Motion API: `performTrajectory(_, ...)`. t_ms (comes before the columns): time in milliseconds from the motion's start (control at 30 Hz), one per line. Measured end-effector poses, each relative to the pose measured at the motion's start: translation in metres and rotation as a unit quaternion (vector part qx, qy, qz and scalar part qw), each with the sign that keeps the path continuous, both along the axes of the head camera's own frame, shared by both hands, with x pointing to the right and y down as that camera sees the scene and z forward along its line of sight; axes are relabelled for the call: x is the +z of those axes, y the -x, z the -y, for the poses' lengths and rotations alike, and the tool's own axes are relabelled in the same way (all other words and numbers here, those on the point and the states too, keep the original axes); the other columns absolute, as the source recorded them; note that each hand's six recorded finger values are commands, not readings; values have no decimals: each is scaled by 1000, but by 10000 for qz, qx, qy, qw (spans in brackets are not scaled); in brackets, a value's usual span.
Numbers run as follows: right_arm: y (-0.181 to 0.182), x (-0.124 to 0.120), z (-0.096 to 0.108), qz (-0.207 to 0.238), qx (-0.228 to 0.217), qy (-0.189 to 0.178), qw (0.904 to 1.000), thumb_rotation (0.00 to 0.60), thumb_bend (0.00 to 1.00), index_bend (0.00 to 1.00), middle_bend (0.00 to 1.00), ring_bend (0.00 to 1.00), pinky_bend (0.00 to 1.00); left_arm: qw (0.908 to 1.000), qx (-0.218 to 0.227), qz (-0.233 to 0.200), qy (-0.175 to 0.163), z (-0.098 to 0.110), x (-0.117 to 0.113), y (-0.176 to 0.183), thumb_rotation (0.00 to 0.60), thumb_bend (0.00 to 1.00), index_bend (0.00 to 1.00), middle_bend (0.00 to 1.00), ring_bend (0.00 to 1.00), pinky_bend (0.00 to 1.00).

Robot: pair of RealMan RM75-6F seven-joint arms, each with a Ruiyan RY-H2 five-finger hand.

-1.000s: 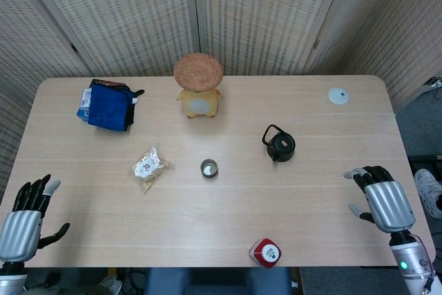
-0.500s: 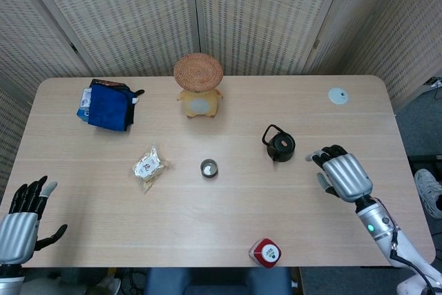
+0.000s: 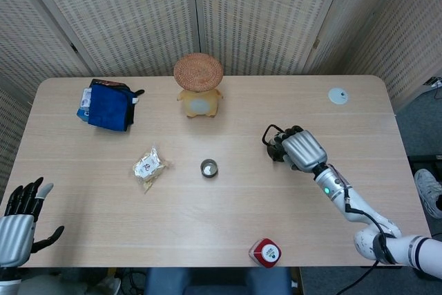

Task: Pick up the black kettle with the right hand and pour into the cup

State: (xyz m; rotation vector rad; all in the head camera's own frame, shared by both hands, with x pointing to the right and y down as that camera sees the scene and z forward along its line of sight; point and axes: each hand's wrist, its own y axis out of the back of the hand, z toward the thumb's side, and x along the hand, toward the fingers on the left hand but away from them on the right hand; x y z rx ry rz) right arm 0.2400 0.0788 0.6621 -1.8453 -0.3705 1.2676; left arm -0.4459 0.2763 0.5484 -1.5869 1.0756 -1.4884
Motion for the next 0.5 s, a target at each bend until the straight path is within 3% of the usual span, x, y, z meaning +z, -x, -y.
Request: performTrajectory(500, 49, 48, 27, -152, -112, 254, 9995, 600, 186, 300, 342, 234, 188, 9999, -123, 87, 9, -4, -2, 9, 600, 222, 115, 0, 0, 0)
